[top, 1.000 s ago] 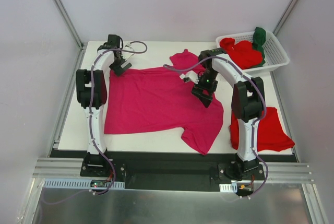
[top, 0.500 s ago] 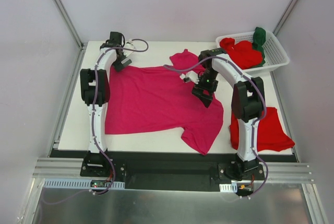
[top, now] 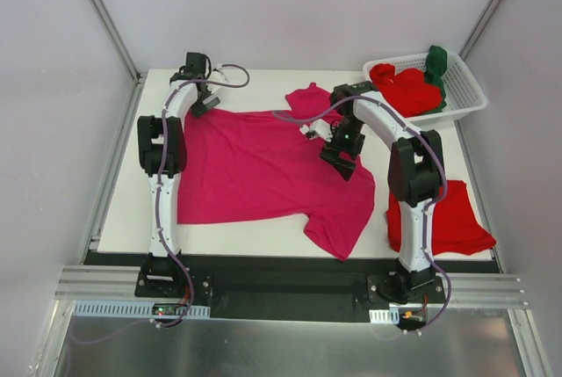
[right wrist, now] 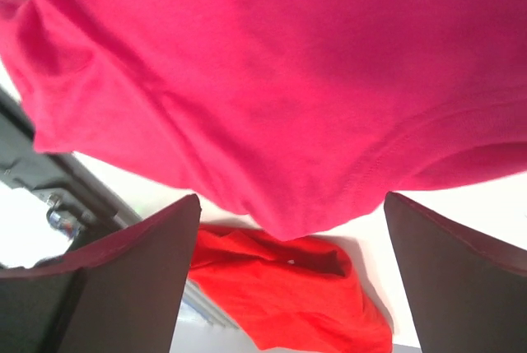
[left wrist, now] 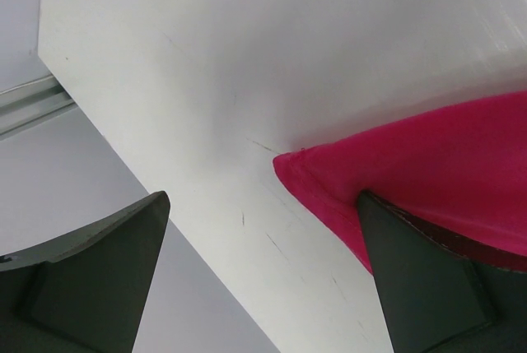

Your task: Fold and stack the t-shirts

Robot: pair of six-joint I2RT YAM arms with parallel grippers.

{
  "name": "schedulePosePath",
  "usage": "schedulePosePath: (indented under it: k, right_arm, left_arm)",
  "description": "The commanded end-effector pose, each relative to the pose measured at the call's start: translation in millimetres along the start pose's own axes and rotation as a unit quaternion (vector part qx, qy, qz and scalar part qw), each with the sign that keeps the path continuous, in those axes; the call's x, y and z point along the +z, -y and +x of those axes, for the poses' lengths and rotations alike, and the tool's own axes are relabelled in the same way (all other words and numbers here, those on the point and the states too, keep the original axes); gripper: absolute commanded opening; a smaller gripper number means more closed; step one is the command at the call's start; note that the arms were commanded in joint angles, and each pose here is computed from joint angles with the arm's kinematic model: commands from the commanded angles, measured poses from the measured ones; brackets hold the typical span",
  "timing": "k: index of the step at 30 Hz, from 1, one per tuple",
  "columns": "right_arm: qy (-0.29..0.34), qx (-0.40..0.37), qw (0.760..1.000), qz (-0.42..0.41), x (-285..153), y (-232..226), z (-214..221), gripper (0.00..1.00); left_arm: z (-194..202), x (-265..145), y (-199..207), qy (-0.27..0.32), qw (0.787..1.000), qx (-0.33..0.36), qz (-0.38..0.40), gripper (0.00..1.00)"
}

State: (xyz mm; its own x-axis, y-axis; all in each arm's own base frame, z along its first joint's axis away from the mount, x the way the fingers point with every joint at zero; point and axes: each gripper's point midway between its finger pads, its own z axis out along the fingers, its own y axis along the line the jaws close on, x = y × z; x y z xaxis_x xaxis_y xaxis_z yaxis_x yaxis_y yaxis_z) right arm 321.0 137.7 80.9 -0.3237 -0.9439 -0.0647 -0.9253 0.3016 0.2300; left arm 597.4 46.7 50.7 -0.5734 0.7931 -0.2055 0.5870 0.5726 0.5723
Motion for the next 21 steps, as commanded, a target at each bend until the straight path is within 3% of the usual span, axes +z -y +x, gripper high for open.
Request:
schedulePosePath:
  k: [1, 6, 14, 17, 21]
  right_arm:
    - [0.038, 0.018, 0.995, 0.091, -39, 17, -9, 0.96]
    - [0.072, 0.029, 0.985, 0.154, -67, 42, -20, 0.96]
    - [0.083, 0.029, 0.986, 0.143, -67, 34, -21, 0.96]
    - [0.083, 0.03, 0.986, 0.141, -66, 32, -17, 0.96]
    - [0.085, 0.036, 0.982, 0.162, -71, 37, -16, 0.96]
  left_arm:
    - [5, 7, -19, -0.013, 0.999, -0.007, -0.033, 0.99]
    - [1, 12, -28, -0.016, 0.998, -0.009, -0.057, 0.99]
    - [-3, 13, -36, -0.015, 0.997, 0.008, -0.076, 0.99]
    - [-17, -12, -44, 0.02, 0.996, -0.032, -0.079, 0.99]
    - [-39, -88, -71, 0.084, 0.988, -0.084, -0.103, 0.99]
